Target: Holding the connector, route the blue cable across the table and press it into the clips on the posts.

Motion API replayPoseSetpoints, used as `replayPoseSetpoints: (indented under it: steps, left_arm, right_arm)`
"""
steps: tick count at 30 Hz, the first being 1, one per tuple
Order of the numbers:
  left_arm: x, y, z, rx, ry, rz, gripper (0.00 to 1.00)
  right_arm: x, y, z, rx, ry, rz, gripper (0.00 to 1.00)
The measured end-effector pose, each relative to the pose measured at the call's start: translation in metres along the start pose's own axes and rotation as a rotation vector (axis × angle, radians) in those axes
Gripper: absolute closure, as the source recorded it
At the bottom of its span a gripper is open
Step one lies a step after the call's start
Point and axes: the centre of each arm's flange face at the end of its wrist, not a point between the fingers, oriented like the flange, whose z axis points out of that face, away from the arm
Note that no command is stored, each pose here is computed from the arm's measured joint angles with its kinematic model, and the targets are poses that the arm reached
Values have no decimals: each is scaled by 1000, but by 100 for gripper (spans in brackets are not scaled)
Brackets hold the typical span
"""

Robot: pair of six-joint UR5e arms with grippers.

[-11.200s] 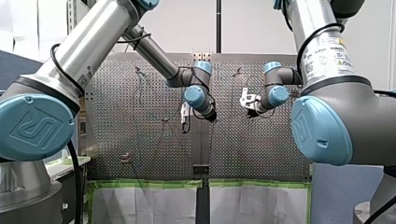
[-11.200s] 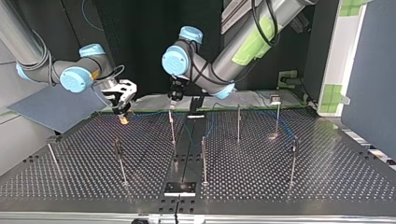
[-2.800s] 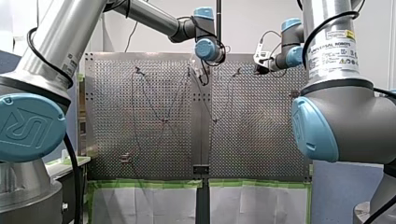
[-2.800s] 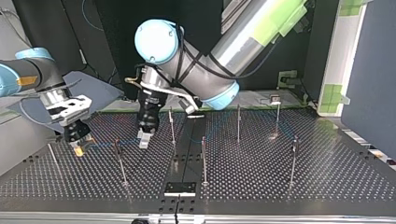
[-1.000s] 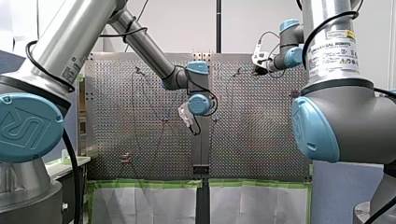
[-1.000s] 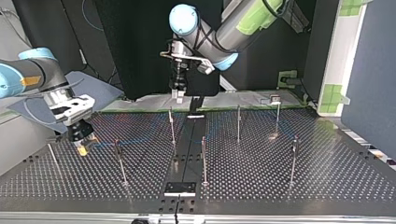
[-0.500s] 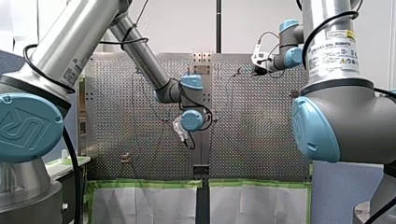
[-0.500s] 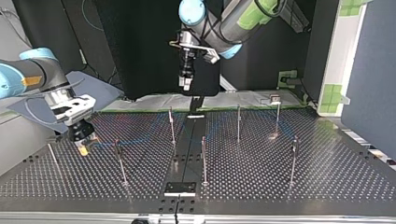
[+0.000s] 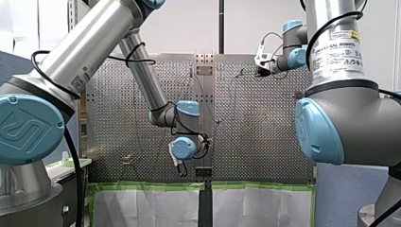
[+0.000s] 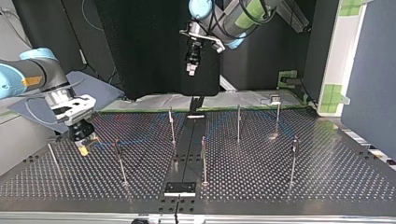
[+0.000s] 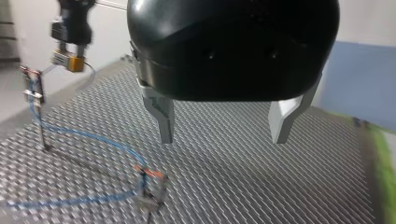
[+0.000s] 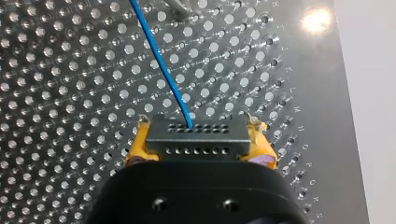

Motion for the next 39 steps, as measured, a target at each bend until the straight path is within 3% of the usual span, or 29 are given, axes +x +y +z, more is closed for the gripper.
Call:
replayPoseSetpoints:
  steps: [6,10,19,30,39]
  left_arm:
    - [18,38,-7,-88,9,44,0]
    - [20,60,-10,-123,13,78,0]
    - [23,108,-29,-218,85,164,0]
    - [30,124,-66,-209,105,168,0]
    - [31,126,-73,-202,108,171,0]
  right_arm:
    - [-1,0,0,-1,-2,1,100]
    - [-1,0,0,-1,-2,1,100]
    - [-3,-3,1,6,-7,3,100]
    - [-9,-7,1,7,-14,7,100]
    - [-9,-7,2,7,-15,8,100]
